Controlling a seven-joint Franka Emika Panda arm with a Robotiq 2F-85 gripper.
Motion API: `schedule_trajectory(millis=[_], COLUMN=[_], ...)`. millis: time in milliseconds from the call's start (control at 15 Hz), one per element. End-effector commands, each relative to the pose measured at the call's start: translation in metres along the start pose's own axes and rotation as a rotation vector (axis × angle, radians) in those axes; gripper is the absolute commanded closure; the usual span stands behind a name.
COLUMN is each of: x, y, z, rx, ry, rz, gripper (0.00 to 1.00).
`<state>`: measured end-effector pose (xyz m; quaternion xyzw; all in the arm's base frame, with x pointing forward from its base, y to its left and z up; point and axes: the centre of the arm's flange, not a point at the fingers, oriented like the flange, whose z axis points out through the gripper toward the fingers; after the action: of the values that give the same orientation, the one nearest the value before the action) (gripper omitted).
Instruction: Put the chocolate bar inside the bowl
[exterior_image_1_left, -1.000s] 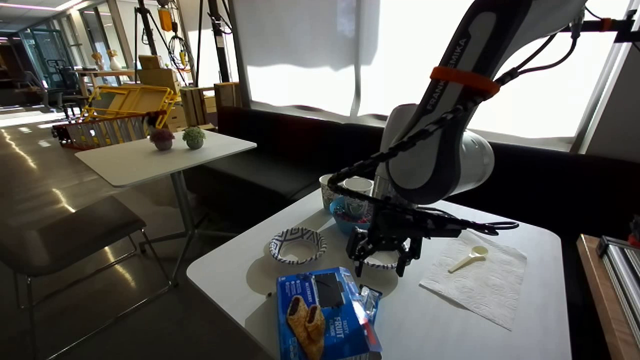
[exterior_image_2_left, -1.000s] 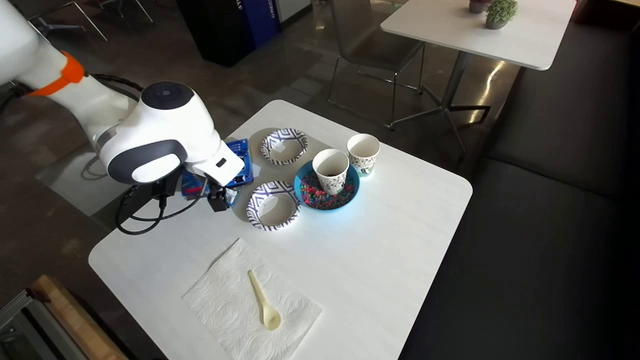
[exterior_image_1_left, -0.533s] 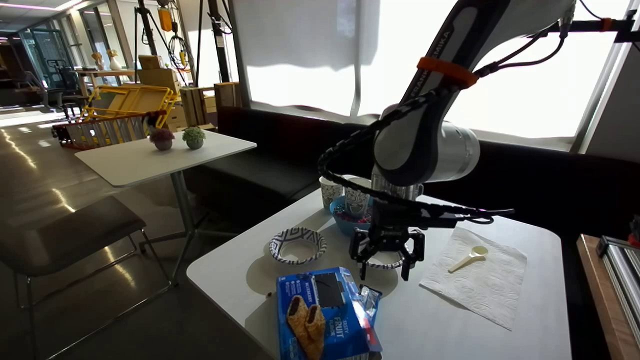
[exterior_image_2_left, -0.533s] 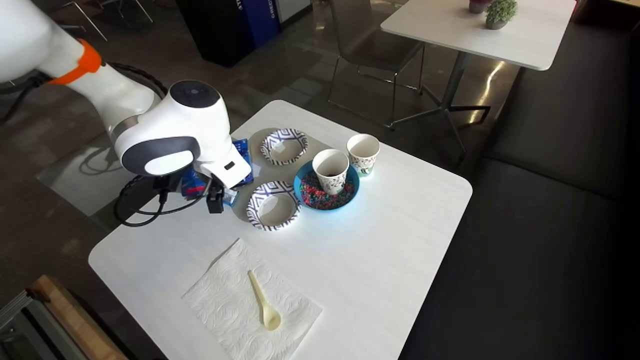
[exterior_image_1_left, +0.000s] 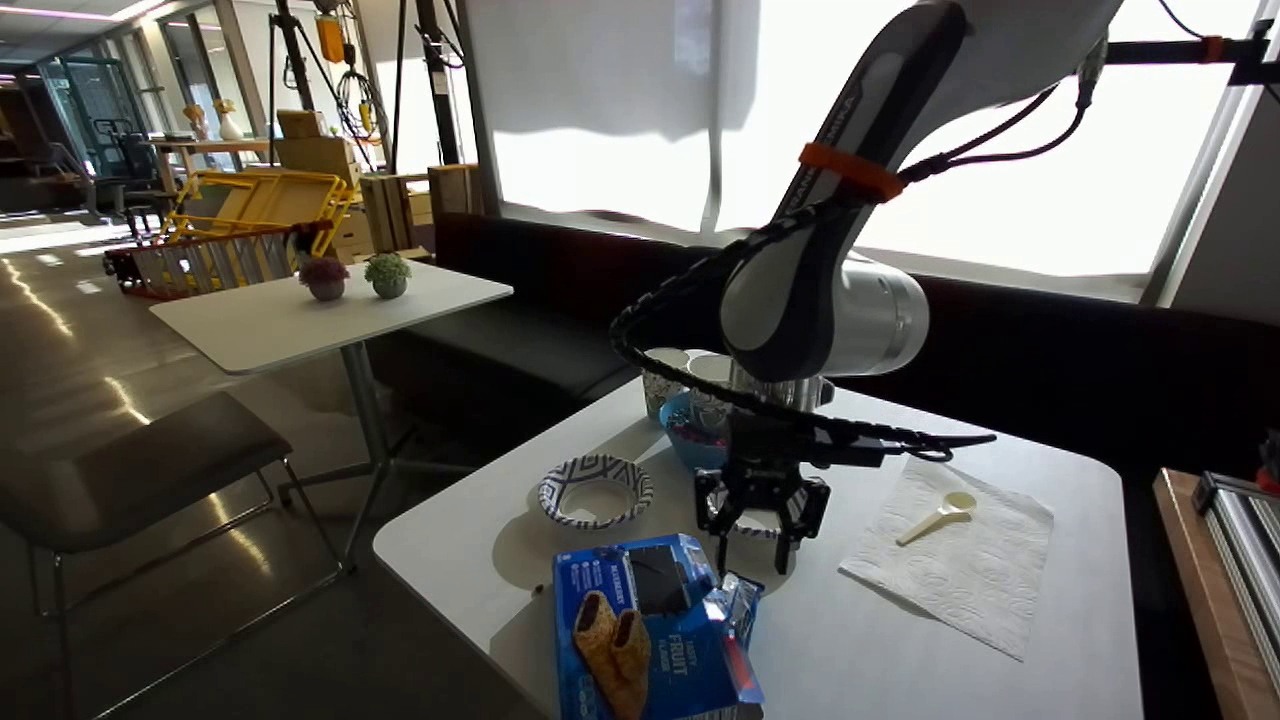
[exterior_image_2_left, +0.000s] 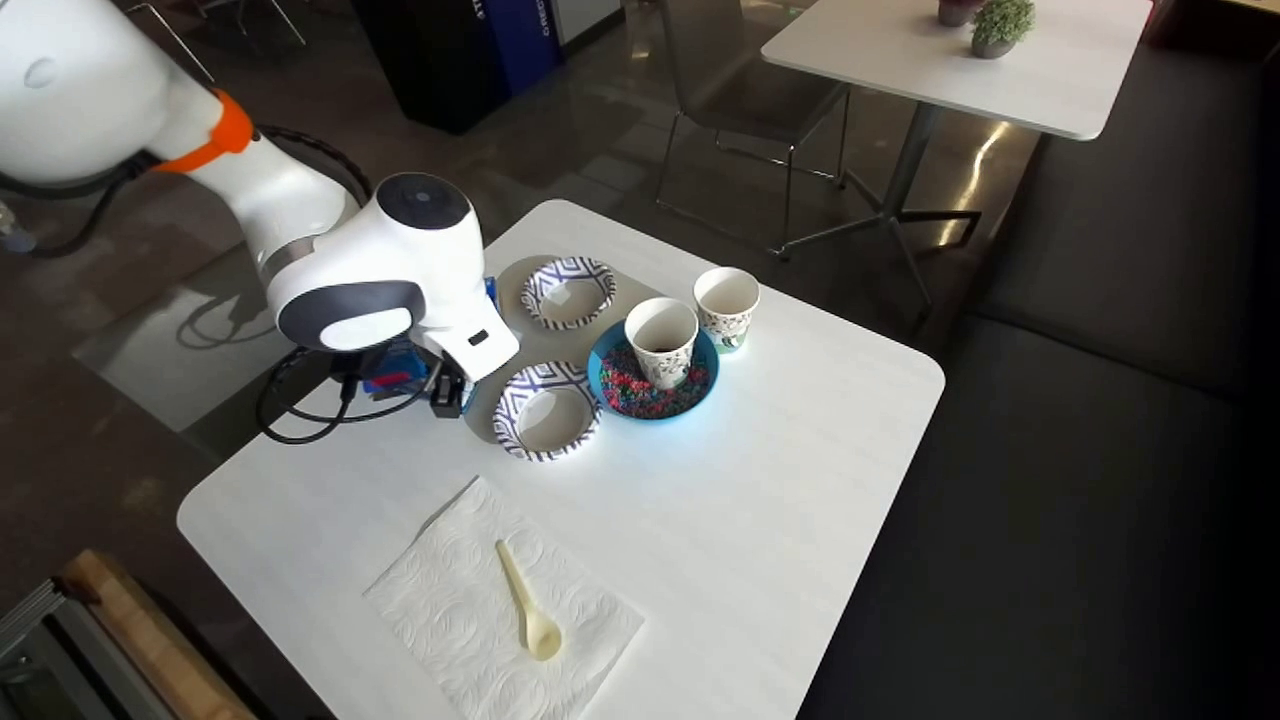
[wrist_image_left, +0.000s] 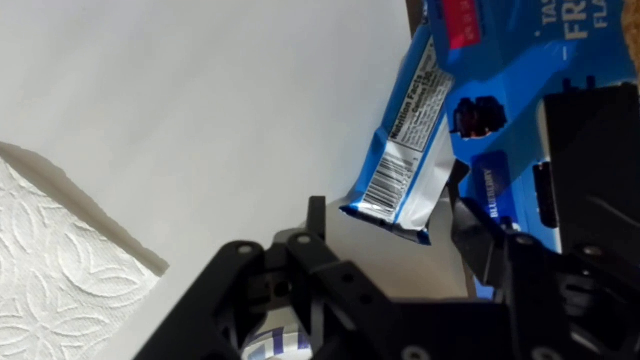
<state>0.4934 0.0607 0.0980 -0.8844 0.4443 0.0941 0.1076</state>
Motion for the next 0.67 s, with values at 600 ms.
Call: schedule_trajectory(millis=[600], x=[0.0091], y=[-0.0079], z=[0.0201], rx=[0.029], ry=[-0.017], rz=[0.085], gripper=[0.54])
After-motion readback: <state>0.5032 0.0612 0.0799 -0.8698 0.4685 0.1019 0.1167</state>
